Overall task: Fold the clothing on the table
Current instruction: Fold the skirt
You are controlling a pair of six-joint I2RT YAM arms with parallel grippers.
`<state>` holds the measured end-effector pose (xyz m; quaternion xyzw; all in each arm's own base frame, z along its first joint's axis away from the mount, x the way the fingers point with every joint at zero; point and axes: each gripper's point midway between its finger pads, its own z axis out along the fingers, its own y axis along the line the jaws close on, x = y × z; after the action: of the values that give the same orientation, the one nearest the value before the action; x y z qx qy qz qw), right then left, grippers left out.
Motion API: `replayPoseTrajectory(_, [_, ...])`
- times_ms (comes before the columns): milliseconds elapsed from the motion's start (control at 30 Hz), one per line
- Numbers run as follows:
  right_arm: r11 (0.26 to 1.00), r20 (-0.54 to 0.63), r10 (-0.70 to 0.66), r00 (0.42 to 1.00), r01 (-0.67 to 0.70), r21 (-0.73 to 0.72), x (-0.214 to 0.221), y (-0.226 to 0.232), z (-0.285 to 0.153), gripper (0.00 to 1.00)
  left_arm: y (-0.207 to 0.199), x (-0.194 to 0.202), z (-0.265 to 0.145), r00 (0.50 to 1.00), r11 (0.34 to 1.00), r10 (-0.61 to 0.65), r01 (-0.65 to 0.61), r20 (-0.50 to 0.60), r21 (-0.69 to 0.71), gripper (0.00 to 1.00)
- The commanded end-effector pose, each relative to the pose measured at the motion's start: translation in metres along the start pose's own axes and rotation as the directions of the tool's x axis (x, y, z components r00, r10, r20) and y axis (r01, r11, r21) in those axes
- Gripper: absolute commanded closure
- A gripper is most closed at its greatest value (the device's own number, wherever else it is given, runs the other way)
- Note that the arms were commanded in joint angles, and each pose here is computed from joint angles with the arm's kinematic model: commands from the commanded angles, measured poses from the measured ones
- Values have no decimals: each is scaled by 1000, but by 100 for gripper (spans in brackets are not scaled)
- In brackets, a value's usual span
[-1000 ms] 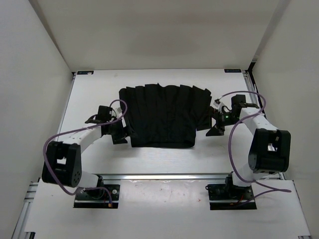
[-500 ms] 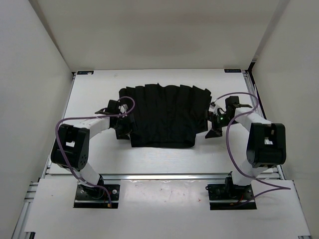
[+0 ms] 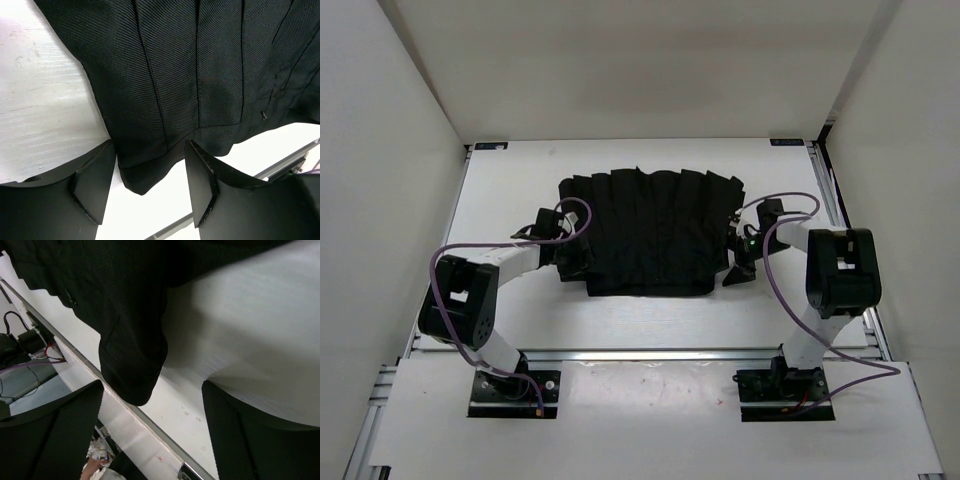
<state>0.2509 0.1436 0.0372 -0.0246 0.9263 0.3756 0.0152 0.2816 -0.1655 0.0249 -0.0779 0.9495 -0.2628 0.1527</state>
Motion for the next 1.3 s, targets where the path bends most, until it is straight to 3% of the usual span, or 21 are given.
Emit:
replayPoseTrajectory(0, [999, 59, -43, 997, 42, 16, -27, 0, -3, 18, 18, 19, 5, 999, 998, -25, 23, -38, -56, 32])
replayPoseTrajectory(133, [998, 68, -59, 996, 57, 24, -33, 1, 1, 24, 14, 25, 8, 998, 999, -24, 22, -56, -47, 36])
replayPoseTrajectory(267, [999, 65, -31, 997, 29, 23, -34, -2, 4, 49, 12, 25, 11, 998, 999, -25, 23, -59, -36, 42])
replayPoseTrajectory(300, [999, 51, -27, 998, 26, 32, -31, -5, 6, 63, 10, 29, 11, 997, 999, -28, 26, -69, -29, 49])
replayPoseTrajectory(333, [998, 45, -39, 998, 37, 45, -28, -5, 6, 79, 9, 28, 13, 997, 999, -29, 28, -66, -21, 69])
replayPoseTrajectory(367, [998, 37, -39, 999, 37, 49, -25, -6, 5, 89, 7, 28, 13, 997, 999, -44, 43, -62, -11, 96])
replayPoseTrajectory(400, [997, 35, -32, 999, 30, 68, -22, -11, 3, 100, 10, 30, 13, 997, 998, -52, 51, -62, -22, 100])
replayPoseTrajectory(533, [995, 45, -50, 998, 46, 94, -11, -18, -8, 100, 10, 46, 8, 996, 999, -45, 43, -77, -30, 100])
replayPoseTrajectory(733, [981, 1, -129, 992, 128, 143, 21, -23, -32, 100, -3, 56, -31, 997, 996, -75, 74, 17, 42, 100])
replayPoseTrajectory(867, [995, -23, -72, 997, 73, 63, 45, -18, -61, 100, 0, 60, -65, 984, 982, -169, 162, 63, 97, 100])
replayPoseTrajectory(1000, [996, 86, -89, 992, 89, 10, 36, -7, -99, 100, -18, 45, -105, 959, 953, -245, 211, 141, 219, 100])
replayPoseTrajectory(1067, [986, 126, -169, 978, 167, 21, 24, 7, -117, 100, -36, 36, -117, 960, 948, -230, 184, 161, 261, 100])
replayPoseTrajectory(1267, [963, 145, -267, 953, 268, 12, -36, 42, -133, 100, -65, -19, -112, 953, 939, -239, 178, 184, 295, 100])
